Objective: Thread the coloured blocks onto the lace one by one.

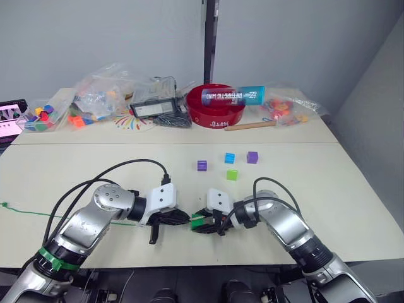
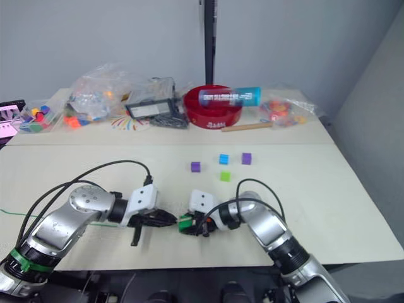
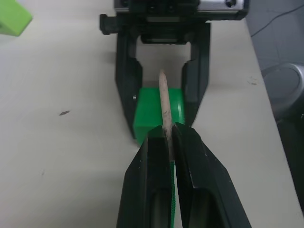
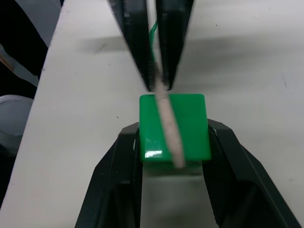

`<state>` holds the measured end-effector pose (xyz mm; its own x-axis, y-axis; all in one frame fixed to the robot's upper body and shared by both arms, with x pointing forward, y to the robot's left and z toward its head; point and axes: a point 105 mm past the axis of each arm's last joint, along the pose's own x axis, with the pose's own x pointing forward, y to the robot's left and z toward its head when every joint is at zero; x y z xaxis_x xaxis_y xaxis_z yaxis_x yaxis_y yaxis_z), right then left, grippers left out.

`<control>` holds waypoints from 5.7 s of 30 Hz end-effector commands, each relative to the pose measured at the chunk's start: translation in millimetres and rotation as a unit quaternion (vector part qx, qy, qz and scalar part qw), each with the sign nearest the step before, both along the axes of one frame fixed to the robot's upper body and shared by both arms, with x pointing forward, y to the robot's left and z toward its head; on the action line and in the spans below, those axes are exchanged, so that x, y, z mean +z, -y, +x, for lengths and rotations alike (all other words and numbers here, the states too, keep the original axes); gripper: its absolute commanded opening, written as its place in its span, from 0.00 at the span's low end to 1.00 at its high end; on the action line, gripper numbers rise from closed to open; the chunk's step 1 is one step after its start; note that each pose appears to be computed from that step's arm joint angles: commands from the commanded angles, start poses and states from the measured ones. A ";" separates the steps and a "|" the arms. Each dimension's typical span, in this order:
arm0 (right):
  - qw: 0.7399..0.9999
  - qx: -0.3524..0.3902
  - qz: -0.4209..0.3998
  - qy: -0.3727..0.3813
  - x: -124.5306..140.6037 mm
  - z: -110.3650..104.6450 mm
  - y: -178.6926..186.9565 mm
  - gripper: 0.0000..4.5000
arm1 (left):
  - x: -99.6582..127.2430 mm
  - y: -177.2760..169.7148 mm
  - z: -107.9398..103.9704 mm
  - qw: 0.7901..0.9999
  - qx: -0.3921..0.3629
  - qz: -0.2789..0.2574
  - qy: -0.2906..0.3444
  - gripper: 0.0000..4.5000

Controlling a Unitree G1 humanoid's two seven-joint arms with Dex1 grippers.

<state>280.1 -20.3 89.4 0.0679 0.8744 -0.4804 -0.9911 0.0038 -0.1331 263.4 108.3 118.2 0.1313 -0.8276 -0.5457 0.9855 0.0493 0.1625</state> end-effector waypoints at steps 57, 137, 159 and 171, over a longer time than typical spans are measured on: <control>0.999 0.042 -0.017 0.025 2.0 -10.0 -6.8 0.26 | 11.1 -12.1 4.7 0.982 -0.002 0.190 -0.013 0.01; 0.999 -0.027 -0.024 0.027 5.0 6.2 9.2 0.26 | -18.4 6.2 17.1 1.000 0.019 0.017 0.018 0.00; 0.998 -0.061 -0.005 -0.005 13.9 -3.0 49.8 1.00 | -8.7 23.0 23.2 0.998 0.023 -0.036 0.041 0.91; 0.996 -0.083 -0.012 0.002 5.6 4.8 51.0 1.00 | -23.4 31.5 22.2 0.999 0.012 -0.045 0.019 0.85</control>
<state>282.6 -73.5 88.5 0.2023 0.8340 -0.5133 -0.9793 0.1735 -0.1040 285.3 79.9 88.9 0.1740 -0.8595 -0.4807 0.9794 0.1004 0.1750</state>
